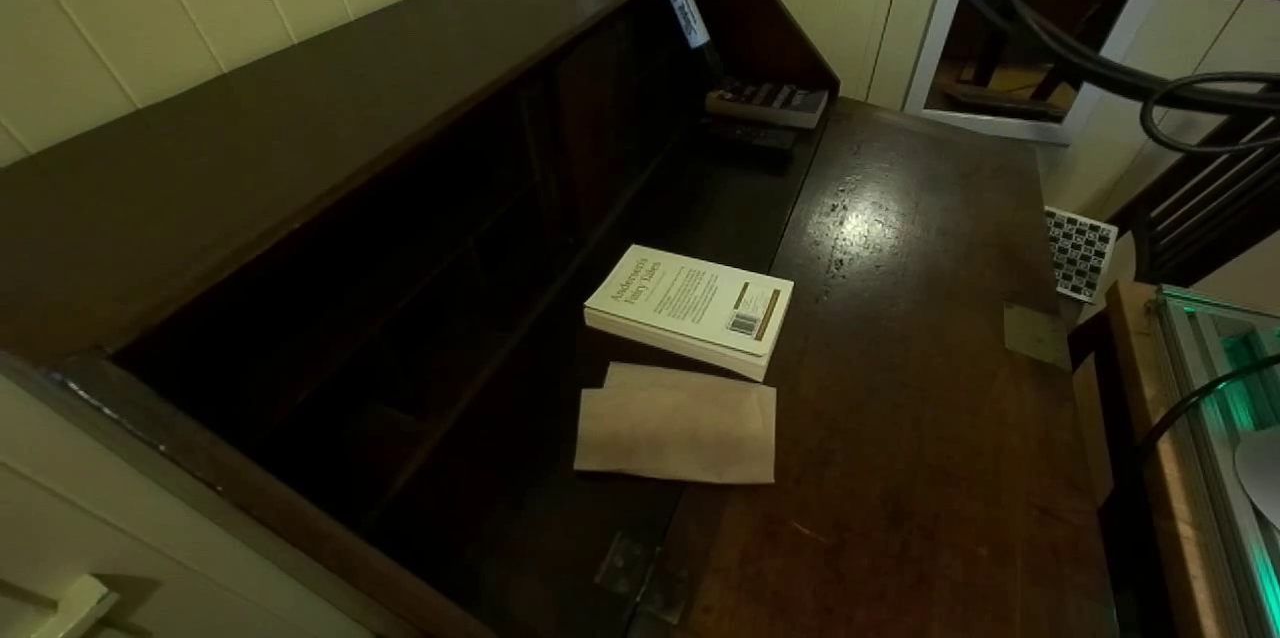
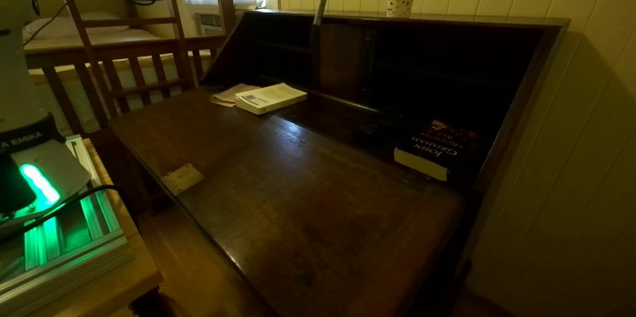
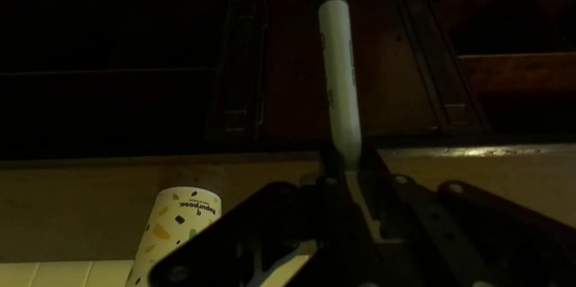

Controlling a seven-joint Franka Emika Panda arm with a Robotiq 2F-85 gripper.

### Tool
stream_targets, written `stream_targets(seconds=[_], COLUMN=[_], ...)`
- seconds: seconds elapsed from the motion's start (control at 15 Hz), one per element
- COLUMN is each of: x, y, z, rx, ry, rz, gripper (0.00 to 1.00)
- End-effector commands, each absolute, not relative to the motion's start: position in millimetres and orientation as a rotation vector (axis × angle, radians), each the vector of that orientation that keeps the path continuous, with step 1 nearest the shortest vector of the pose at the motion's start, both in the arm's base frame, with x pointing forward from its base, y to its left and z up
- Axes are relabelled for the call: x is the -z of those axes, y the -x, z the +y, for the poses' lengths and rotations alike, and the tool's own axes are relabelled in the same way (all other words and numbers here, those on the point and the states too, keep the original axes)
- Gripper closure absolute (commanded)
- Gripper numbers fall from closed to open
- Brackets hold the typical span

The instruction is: Put the marker on top of the table

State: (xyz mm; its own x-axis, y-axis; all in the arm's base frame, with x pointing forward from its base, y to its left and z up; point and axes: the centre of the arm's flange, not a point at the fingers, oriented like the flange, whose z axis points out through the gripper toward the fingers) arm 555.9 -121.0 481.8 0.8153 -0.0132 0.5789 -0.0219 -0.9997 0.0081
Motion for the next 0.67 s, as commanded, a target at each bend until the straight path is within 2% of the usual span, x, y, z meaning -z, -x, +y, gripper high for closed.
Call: stream_targets(seconds=[0.0,0.6], x=[-453.6,-386.1], y=[-562.4,-559.3], z=[-125.8,-132.0], rx=[-0.883,-0.694], ry=[-2.983,-2.835], rz=[0.091,0.352], gripper=[0.96,0.96])
